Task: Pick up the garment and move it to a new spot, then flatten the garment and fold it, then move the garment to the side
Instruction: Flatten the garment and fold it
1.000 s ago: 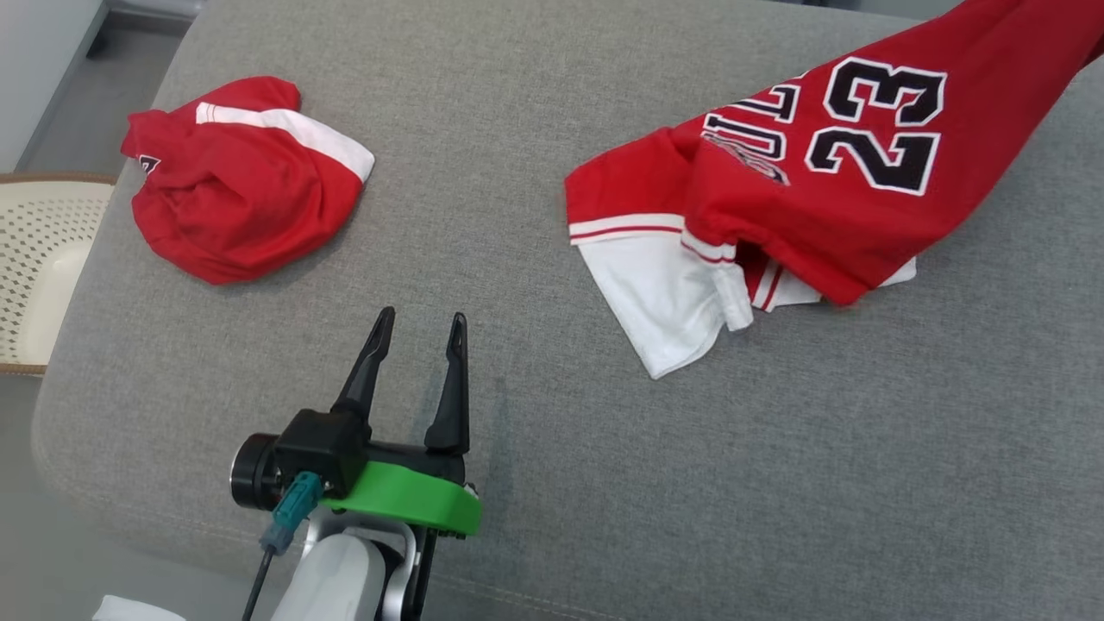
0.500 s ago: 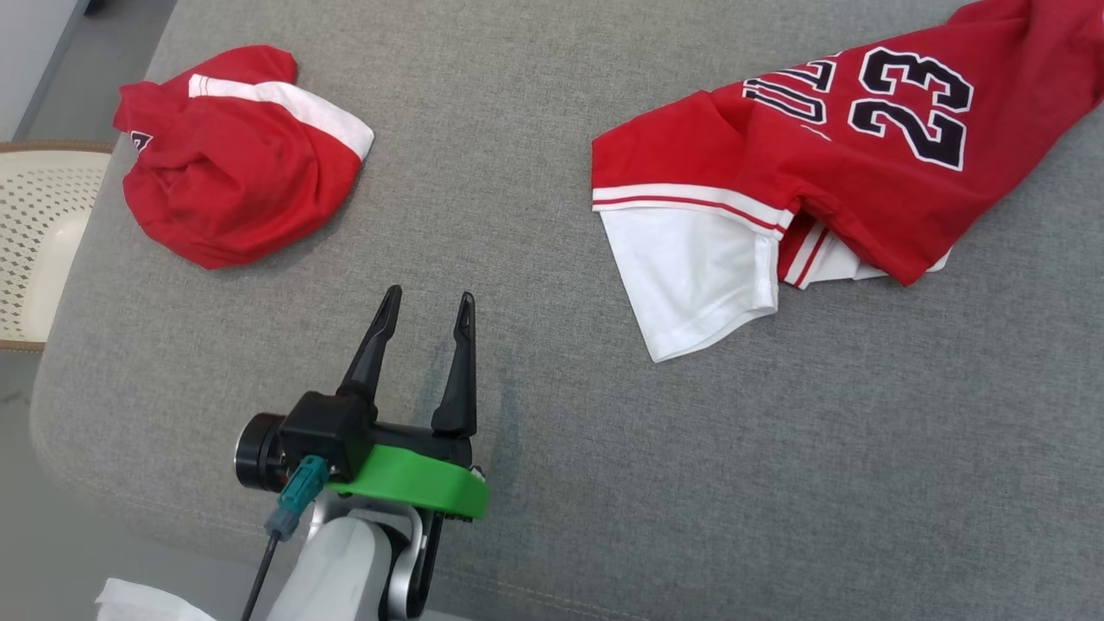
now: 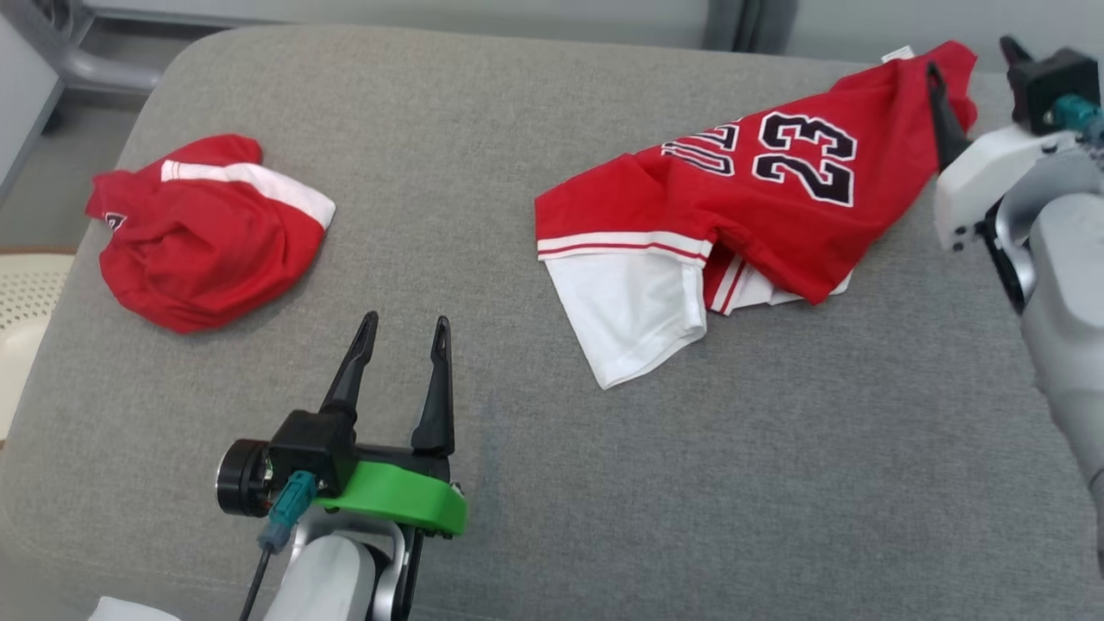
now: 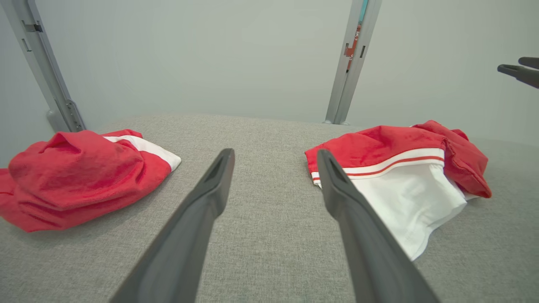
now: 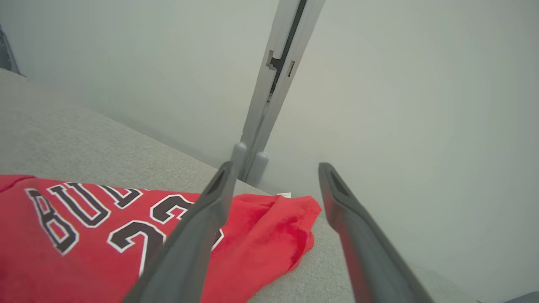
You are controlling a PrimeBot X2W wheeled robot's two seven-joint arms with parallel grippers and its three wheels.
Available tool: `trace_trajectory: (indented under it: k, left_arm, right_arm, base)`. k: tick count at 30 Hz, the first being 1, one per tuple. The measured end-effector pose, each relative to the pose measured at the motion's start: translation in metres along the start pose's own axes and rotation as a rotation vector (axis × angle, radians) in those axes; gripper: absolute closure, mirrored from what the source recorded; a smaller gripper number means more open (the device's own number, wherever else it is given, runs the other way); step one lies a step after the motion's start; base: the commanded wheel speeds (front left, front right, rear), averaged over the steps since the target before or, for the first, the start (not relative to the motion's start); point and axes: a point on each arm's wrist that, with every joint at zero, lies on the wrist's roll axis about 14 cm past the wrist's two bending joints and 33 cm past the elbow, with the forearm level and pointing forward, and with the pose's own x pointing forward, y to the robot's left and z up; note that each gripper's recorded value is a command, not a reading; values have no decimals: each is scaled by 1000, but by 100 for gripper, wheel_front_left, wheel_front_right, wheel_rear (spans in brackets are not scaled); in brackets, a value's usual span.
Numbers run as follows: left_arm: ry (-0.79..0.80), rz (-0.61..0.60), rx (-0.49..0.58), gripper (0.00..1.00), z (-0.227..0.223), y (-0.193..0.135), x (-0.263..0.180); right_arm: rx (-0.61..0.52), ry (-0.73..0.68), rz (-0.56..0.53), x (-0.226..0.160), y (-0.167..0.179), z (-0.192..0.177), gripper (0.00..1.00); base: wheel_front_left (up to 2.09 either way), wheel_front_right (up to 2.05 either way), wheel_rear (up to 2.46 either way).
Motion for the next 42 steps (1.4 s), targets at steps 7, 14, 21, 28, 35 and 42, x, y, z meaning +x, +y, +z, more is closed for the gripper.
trace_trajectory:
  k: [7,14,21,28,35,42]
  left_arm:
    - [-36,-38,-5,0,12,-14,-6]
    - [-47,-71,-5,0,15,-24,-7]
    - [-22,-46,4,0,7,-14,-9]
    - [-5,18,13,0,3,7,-17]
    - [3,62,21,0,2,22,-25]
    - [16,58,22,0,-2,22,-27]
  right_arm:
    - [148,-24,-3,-58,32,-17,0]
    - [236,29,3,-96,66,-45,0]
    - [222,122,42,-93,87,-75,0]
    - [227,184,114,-83,118,-92,0]
    - [238,223,111,-75,120,-103,0]
    - [220,206,69,-65,99,-95,100]
  base:
    - [0,0,0]
    - [0,0,0]
    - [0,0,0]
    - [0,0,0]
    - [0,0,0]
    - [0,0,0]
